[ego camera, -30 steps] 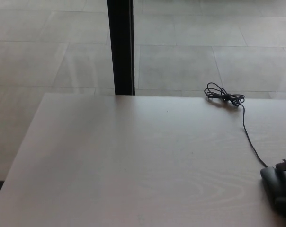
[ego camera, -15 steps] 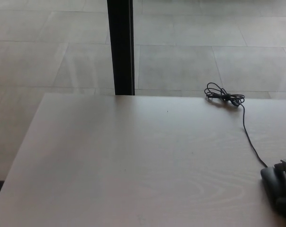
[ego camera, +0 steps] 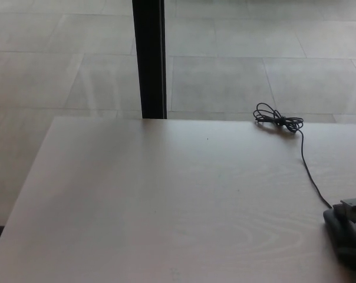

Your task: The robot uses its right fingers to click on the left button of the black mouse placed on the table.

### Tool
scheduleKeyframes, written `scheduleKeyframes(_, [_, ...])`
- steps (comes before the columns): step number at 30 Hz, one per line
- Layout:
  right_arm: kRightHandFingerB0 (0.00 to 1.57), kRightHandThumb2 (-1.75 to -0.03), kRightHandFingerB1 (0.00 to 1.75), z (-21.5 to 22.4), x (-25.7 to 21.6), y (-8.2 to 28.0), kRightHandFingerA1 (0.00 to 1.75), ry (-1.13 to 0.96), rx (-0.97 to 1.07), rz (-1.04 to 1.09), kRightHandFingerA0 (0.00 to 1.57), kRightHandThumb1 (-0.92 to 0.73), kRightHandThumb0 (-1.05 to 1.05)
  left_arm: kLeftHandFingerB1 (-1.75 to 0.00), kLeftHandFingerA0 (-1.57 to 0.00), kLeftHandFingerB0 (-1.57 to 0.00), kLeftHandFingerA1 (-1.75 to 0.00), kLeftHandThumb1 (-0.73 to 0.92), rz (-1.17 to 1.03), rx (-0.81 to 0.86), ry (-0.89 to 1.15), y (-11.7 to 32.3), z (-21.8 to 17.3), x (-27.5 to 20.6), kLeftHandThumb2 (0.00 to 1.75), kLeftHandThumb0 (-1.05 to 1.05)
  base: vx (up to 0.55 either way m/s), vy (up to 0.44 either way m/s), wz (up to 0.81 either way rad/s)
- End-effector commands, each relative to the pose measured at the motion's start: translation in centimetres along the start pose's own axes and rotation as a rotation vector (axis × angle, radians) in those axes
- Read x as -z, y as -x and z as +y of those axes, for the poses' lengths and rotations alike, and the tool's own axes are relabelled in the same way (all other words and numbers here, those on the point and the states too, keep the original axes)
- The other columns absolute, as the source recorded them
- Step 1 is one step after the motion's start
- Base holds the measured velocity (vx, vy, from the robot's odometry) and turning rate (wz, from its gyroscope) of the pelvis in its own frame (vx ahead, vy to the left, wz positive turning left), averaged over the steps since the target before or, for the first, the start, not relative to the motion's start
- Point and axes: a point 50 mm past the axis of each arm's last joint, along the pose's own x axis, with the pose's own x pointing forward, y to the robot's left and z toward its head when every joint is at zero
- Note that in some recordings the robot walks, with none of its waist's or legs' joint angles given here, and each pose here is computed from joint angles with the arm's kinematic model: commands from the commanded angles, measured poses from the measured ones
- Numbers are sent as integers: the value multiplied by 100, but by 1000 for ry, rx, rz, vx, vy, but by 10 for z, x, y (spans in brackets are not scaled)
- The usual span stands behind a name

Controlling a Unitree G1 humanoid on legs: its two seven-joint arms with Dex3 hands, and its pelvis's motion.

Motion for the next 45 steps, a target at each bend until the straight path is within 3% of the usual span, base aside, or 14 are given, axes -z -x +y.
scheduleKeyframes(1, [34, -111, 48, 8, -3, 2, 56, 41, -42, -17, 37, -70, -77, -47, -77, -64, -54, 77, -32, 1, 5, -1, 4, -8, 63, -63, 0, 0, 0])
scheduleKeyframes(2, [42, -67, 34, 9, -4, 2, 43, 45, -45, -15, 41, -89, -81, -48, -79, -66, -57, 77, -36, 3, 1, -1, 4, -8, 63, -63, 0, 0, 0])
scheduleKeyframes(4, [33, -111, 48, 9, -3, 3, 56, 47, -48, -13, 38, -70, -77, -50, -81, -68, -56, 76, -32, 2, 9, -1, 3, -7, 63, -63, 0, 0, 0])
scheduleKeyframes(5, [42, -67, 34, 10, -2, 3, 44, 44, -53, -13, 41, -89, -81, -50, -80, -66, -57, 77, -31, 1, 19, -1, 3, -7, 63, -64, 0, 0, 0])
scheduleKeyframes(9, [41, -68, 33, 12, 0, 4, 44, 30, -58, -9, 41, -90, -82, -48, -78, -62, -56, 78, -47, 21, 15, 0, 3, -8, 64, -62, 0, 0, 0])
scheduleKeyframes(14, [32, -116, 46, 16, 2, 5, 54, 46, -72, -2, 31, -76, -85, -50, -78, -67, -56, 76, -47, 10, 19, -2, 1, -10, 63, -63, 0, 0, 0])
scheduleKeyframes(15, [42, -67, 34, 20, 1, 7, 46, 67, -99, -25, 39, -89, -81, -49, -80, -65, -59, 77, -57, 13, 11, -1, 1, -10, 63, -66, 0, 0, 0])
scheduleKeyframes(19, [33, -113, 48, 26, -5, 11, 54, 79, -133, -52, 30, -74, -83, -48, -78, -66, -57, 79, -65, 20, 1, -1, 0, -10, 63, -65, 0, 0, 0])
scheduleKeyframes(23, [41, -67, 34, 36, -8, 15, 47, 106, -158, -78, 38, -88, -81, -47, -73, -62, -53, 79, -51, 15, -3, -1, 1, -10, 64, -67, 0, 0, 0])
scheduleKeyframes(24, [33, -115, 47, 43, -10, 18, 54, 119, -198, -87, 30, -76, -86, -49, -76, -67, -55, 77, -49, 14, -4, -1, 1, -9, 63, -67, 0, 0, 0])
scheduleKeyframes(27, [34, -117, 48, 56, -10, 23, 54, 166, -254, -100, 29, -77, -88, -48, -78, -67, -54, 78, -42, 5, 9, -1, 2, -9, 63, -67, 0, 0, 0])
scheduleKeyframes(29, [43, -67, 35, 62, -11, 28, 48, 155, -258, -107, 40, -89, -84, -49, -79, -66, -56, 78, -47, 9, 12, -1, 2, -9, 63, -66, 0, 0, 0])
scheduleKeyframes(32, [32, -118, 47, 68, -12, 31, 53, 204, -295, -124, 26, -78, -87, -50, -79, -69, -57, 77, -49, 11, 27, -2, 1, -10, 63, -66, 0, 0, 0])
scheduleKeyframes(45, [41, -66, 35, 83, -9, 44, 49, 167, -302, -117, 35, -86, -78, -50, -79, -67, -57, 79, -67, 18, 0, -2, 2, -13, 64, -66, 0, 0, 0])
